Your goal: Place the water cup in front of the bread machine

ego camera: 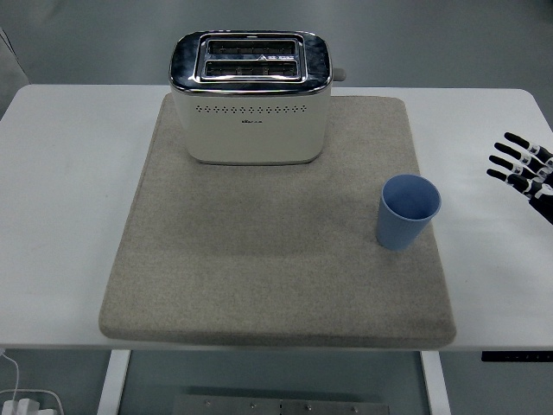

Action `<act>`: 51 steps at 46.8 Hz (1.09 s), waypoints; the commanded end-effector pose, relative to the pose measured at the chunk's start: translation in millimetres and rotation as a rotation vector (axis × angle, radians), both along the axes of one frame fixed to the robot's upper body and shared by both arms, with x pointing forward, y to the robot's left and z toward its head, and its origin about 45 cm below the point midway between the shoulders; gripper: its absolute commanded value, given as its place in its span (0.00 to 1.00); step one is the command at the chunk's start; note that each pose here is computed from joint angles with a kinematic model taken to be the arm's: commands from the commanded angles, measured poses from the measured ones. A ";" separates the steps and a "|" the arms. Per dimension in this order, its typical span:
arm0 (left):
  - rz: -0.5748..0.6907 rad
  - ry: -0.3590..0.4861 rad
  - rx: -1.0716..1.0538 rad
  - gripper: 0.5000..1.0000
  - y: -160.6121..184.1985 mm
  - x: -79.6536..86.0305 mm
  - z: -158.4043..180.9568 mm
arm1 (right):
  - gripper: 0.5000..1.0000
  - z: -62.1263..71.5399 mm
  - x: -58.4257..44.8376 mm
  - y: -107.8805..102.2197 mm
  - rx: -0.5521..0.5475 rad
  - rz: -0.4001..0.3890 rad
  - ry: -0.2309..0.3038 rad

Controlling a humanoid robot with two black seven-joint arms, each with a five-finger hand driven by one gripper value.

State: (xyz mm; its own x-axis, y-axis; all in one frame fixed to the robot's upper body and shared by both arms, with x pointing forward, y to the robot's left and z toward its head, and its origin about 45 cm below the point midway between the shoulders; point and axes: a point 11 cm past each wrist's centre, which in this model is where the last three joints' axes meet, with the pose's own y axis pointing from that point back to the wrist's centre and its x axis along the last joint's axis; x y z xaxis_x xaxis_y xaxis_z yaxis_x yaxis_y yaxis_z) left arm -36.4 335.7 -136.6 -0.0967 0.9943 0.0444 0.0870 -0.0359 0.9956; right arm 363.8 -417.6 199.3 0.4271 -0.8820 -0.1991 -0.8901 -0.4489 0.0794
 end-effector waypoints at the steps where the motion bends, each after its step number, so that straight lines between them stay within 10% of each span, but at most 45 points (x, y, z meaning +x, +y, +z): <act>1: 0.000 0.000 0.000 1.00 0.0 0.0 0.0 | 0.86 1.6 -1.1 -4.2 -0.003 -0.009 -0.004; 18: 0.000 0.000 0.000 1.00 0.0 0.0 0.0 | 0.86 34.9 -6.9 -68.3 -0.008 -0.177 -0.067; 40: 0.000 0.000 0.000 1.00 0.0 0.0 0.0 | 0.86 40.3 -4.1 -72.8 0.024 -0.207 -0.078; 51: 0.000 0.000 0.000 1.00 0.0 0.0 0.0 | 0.86 71.9 11.9 -101.6 -0.147 -0.344 -0.127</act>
State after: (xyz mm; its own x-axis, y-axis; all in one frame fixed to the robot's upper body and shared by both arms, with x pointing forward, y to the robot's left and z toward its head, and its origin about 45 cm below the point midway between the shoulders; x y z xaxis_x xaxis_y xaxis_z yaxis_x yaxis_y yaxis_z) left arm -36.4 335.7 -136.6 -0.0968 0.9943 0.0444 0.0871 -0.0360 0.9956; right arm 372.9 -512.8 262.9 0.1341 -0.9897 -0.0507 -0.9909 -0.1345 0.0052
